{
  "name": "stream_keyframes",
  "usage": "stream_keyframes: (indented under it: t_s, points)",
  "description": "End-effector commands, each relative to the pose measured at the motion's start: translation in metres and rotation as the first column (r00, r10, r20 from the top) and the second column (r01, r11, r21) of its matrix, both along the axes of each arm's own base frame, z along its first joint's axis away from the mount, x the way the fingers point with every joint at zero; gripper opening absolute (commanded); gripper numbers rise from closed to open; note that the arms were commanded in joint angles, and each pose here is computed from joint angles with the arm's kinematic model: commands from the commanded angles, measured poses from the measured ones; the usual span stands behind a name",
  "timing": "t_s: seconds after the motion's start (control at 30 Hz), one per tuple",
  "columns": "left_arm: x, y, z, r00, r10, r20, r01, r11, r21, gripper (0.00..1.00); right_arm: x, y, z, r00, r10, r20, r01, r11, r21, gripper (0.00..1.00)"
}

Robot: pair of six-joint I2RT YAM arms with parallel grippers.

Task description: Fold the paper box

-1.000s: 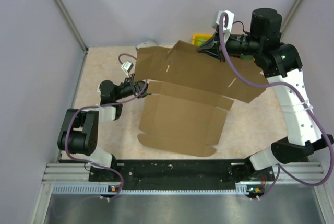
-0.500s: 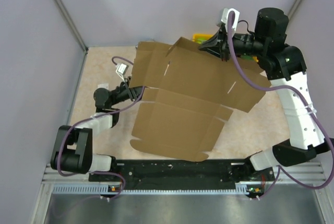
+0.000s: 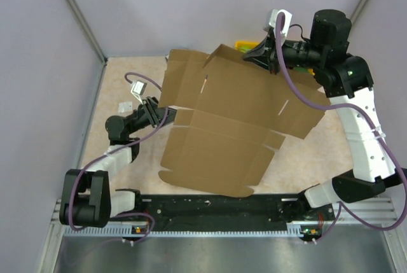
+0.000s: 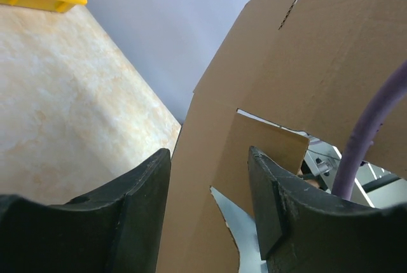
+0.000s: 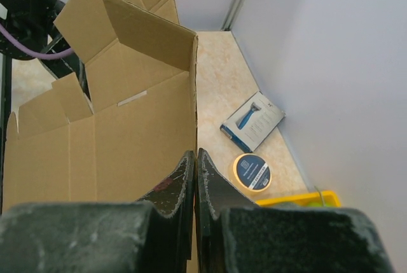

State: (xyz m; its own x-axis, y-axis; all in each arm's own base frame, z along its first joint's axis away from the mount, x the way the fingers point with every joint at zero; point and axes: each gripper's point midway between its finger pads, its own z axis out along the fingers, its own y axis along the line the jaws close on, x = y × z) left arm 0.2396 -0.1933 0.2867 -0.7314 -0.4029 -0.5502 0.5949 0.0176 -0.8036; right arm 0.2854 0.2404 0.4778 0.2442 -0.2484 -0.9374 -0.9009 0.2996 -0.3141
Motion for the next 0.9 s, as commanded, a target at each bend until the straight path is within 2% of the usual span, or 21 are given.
stream_keyframes:
  t_s: [0.0,0.2,0.4,0.43,0.47,0.53,0.57,0.73,0.87]
  points:
    - [-0.016,0.004,0.041,0.953,0.002,0.302,0.007,1.000,-0.028,0.57,-0.001,-0.006,0.023,0.996,-0.023,0.090,0.020,0.999,0.033,0.00]
    - [-0.026,-0.007,0.043,0.950,-0.060,0.305,0.075,0.996,-0.038,0.58,0.002,-0.004,0.027,0.996,-0.027,0.080,0.023,0.998,0.054,0.00]
    - [-0.025,-0.023,0.035,0.946,-0.051,0.319,0.056,0.998,-0.007,0.60,-0.007,-0.001,0.035,0.997,0.006,0.081,-0.012,0.997,0.082,0.00]
    - [-0.020,-0.025,0.034,0.934,-0.027,0.357,0.026,1.000,0.009,0.60,-0.008,-0.002,0.037,0.996,0.005,0.089,-0.013,0.996,0.087,0.00]
    - [-0.012,-0.028,0.026,0.957,-0.019,0.290,0.009,0.999,0.033,0.62,-0.011,-0.002,0.039,0.996,0.008,0.094,-0.016,0.996,0.091,0.00]
    - [-0.011,-0.034,0.027,0.936,-0.002,0.353,-0.022,0.998,0.063,0.62,-0.015,-0.001,0.042,0.996,0.026,0.088,-0.035,0.994,0.104,0.00]
    - [-0.004,-0.036,0.026,0.946,0.021,0.324,-0.047,0.996,0.072,0.61,-0.017,0.000,0.045,0.995,0.035,0.093,-0.046,0.993,0.112,0.00]
    - [0.005,-0.042,0.025,0.939,0.053,0.340,-0.086,0.993,0.082,0.54,-0.021,0.000,0.045,0.995,0.041,0.089,-0.053,0.990,0.130,0.00]
    - [0.013,-0.039,0.011,0.940,0.096,0.328,-0.143,0.982,0.122,0.52,-0.026,-0.001,0.050,0.994,0.042,0.098,-0.056,0.989,0.139,0.00]
